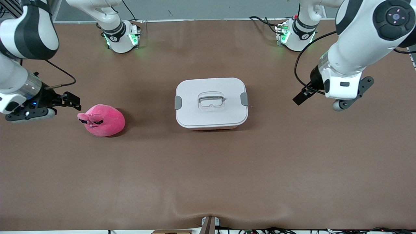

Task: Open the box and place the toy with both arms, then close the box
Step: 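Grasp the plush with the right gripper while the left gripper reaches the lid handle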

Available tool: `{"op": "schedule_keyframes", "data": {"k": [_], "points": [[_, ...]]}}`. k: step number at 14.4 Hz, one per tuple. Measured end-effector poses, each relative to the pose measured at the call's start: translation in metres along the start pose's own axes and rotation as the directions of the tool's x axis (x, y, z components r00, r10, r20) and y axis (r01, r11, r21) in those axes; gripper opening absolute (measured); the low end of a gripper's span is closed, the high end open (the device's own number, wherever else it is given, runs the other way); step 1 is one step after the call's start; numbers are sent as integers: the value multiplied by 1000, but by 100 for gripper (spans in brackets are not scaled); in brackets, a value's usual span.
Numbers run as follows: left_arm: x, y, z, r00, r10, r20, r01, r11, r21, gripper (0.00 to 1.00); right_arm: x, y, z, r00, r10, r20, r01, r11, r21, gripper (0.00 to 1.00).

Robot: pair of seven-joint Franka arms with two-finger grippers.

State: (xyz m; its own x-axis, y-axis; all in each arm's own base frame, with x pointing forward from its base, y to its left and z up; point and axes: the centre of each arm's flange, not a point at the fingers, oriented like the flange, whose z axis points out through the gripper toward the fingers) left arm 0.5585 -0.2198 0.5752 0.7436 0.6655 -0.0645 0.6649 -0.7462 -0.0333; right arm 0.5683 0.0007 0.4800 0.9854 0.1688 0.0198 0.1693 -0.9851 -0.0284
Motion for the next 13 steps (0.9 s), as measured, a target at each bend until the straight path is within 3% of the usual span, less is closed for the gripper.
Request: {"op": "schedule_keyframes", "data": {"k": [7,13], "points": [[-39,28,11,989,-146,-1,146,989,-7,100,7,-17,61,995,-36,94,36,999,12,100],[-72,61,34,955,-295,-1,295,955,-30,100,11,-16,102,987,-41,156,39,999,19,100]]}}
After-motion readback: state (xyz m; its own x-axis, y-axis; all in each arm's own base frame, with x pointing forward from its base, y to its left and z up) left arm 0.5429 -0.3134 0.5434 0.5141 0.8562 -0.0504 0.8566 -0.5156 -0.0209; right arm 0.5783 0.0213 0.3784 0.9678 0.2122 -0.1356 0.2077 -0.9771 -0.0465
